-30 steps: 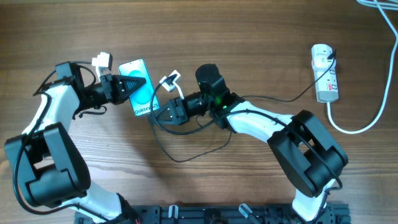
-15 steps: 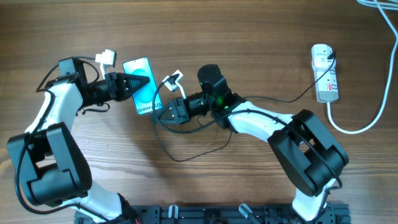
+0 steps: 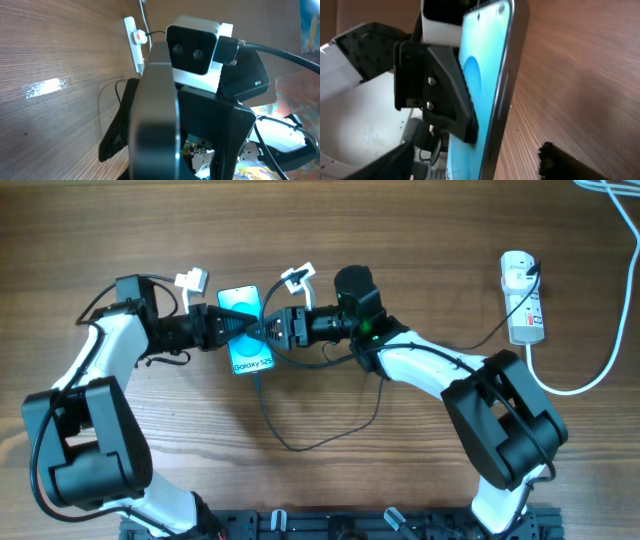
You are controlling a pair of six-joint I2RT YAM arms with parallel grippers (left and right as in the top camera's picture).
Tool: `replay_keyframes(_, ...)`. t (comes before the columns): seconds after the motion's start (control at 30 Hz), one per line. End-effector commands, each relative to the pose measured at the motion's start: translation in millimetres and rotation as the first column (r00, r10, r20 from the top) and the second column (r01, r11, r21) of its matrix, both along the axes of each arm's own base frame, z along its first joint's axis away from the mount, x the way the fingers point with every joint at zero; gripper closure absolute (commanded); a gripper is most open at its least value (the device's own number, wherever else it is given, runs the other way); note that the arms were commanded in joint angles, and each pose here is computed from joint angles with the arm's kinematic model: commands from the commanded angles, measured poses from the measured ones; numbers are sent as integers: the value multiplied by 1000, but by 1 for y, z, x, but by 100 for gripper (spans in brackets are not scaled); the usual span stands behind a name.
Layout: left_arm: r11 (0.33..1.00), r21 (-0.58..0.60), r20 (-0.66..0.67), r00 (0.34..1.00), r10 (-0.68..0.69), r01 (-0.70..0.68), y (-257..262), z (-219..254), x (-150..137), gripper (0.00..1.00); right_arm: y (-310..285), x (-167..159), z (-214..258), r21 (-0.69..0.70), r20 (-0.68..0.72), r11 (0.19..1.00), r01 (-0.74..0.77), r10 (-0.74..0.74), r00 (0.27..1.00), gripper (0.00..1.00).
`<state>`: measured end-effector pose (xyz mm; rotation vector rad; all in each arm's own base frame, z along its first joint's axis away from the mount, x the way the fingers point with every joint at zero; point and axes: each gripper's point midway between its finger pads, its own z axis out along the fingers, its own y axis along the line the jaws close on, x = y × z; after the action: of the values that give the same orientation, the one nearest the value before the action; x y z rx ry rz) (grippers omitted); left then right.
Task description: Plug charger to phone and switch on socket
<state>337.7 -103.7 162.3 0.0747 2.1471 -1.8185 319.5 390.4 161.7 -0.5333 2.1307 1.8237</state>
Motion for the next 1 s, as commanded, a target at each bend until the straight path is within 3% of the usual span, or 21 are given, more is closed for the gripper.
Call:
replay_keyframes(0.0, 1000, -11, 27, 1000, 2, -2, 1, 8, -2, 96, 4, -11, 6, 18, 52, 997, -74, 73, 996, 12)
replay_keyframes(0.23, 1000, -4, 29, 1000, 3, -3, 1, 6, -1, 96, -4, -53, 5, 51, -14, 953, -300, 301, 954, 11)
replay_keyframes(0.4, 1000, -4, 29, 1000, 3, -3, 1, 6, -1, 96, -10, -62, -37, -84, -114, 959, -270, 260, 959, 14)
replay_keyframes(0.47, 1000, -4, 28, 1000, 3, -3, 1, 6, -1, 96, -8, -70, -38, -85, -95, 951, -297, 289, 952, 32)
replay_keyframes(0.53, 1000, -4, 28, 1000, 3, -3, 1, 6, -1, 96, -3, -79, -33, -62, -68, 941, -333, 329, 942, 58)
replay_keyframes(0.7, 1000, -4, 29, 1000, 3, -3, 1, 6, -1, 96, 5, -92, -24, -26, -32, 922, -387, 386, 922, 57)
replay_keyframes(0.83, 1000, -4, 29, 1000, 3, -3, 1, 6, -1, 96, 5, -91, -24, -25, -28, 923, -385, 384, 923, 78)
replay_keyframes(0.97, 1000, -4, 29, 1000, 3, -3, 1, 6, -1, 96, 5, -91, -24, -25, -29, 923, -385, 384, 923, 81)
